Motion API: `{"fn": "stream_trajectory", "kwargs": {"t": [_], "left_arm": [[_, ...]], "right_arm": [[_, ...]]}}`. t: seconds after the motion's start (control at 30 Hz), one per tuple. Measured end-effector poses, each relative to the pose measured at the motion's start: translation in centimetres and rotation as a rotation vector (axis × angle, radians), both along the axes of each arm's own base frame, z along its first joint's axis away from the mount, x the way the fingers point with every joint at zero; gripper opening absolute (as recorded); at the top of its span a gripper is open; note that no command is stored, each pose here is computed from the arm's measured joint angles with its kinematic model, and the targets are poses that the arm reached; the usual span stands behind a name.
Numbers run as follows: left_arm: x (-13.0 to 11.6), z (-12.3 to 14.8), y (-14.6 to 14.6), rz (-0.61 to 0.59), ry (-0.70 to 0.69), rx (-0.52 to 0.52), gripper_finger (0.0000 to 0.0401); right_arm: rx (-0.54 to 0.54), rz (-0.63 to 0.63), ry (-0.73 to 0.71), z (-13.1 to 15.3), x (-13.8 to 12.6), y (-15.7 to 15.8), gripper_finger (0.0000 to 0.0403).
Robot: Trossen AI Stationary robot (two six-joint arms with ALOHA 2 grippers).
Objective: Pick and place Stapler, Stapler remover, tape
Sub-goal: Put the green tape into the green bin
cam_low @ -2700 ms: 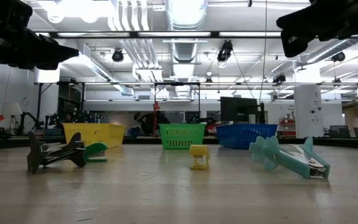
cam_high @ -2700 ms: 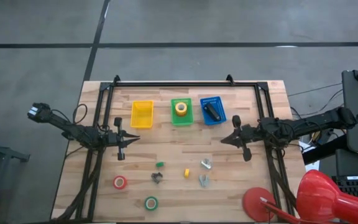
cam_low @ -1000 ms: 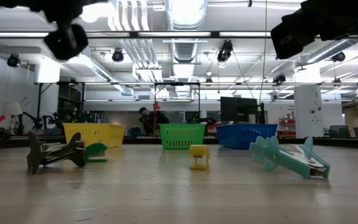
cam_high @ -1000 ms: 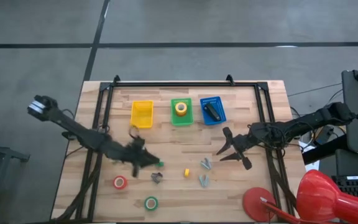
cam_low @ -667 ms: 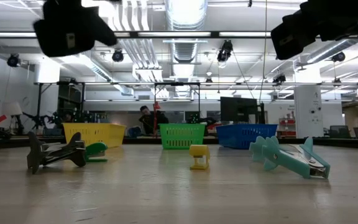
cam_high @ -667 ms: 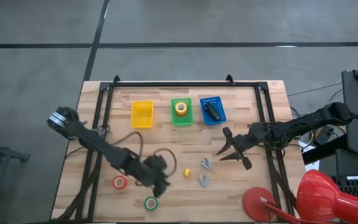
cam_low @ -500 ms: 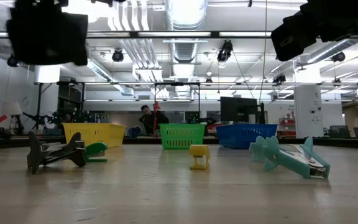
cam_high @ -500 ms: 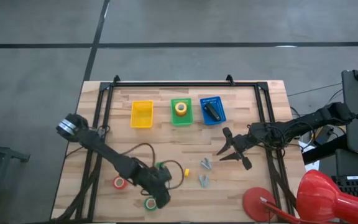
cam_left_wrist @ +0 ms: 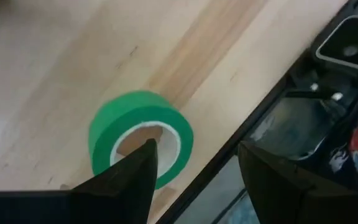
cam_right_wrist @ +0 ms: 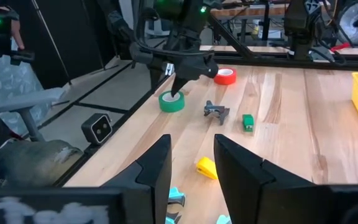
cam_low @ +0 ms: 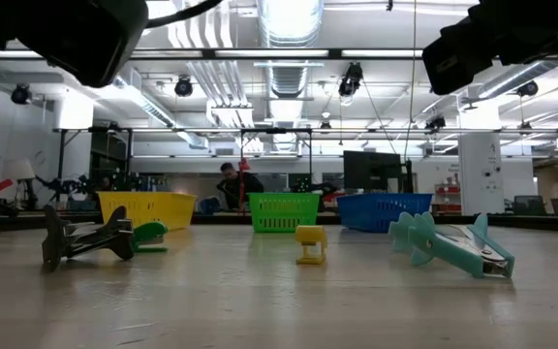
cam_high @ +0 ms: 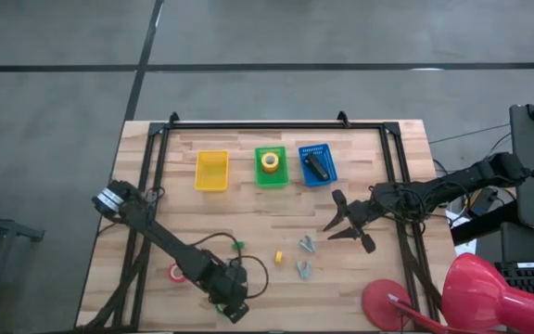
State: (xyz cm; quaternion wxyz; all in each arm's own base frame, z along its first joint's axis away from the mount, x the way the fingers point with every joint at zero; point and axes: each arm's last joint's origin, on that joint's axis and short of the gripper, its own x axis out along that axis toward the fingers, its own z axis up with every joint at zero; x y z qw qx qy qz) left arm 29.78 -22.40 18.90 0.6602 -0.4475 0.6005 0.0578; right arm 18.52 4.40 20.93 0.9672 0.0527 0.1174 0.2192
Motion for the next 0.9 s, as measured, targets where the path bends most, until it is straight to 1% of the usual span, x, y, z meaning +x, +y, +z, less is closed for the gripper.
{"fn": "stream_trajectory", "kwargs": {"t": [0.1,0.23,0.67,0.77,0.9], "left_arm": [[-0.1,-0.2,-0.2,0.024,0.015,0.002,0.0225],[-0.1,-0.8,-0.3,0.041,0.024,0.029,0.0224],[0.5,-4.0,-1.0,-0.003,0.09,0.047,0.0221],[0.5,-4.3,-0.9,-0.012,0.099,0.055,0.0208],[0.5,-4.5,-0.8,-0.04,0.09,0.07,0.0168]], "right_arm": [[-0.004,0.001,-0.003,0.0,0.0,0.0,0.0106],[-0.007,0.001,-0.003,0.0,0.0,0.0,0.0099],[-0.008,0.001,0.004,-0.1,0.0,0.0,0.0084],[-0.009,0.001,0.004,-0.1,0.0,0.0,0.0086],[-0.008,0.001,0.003,-0.1,0.0,0.0,0.0091]]}}
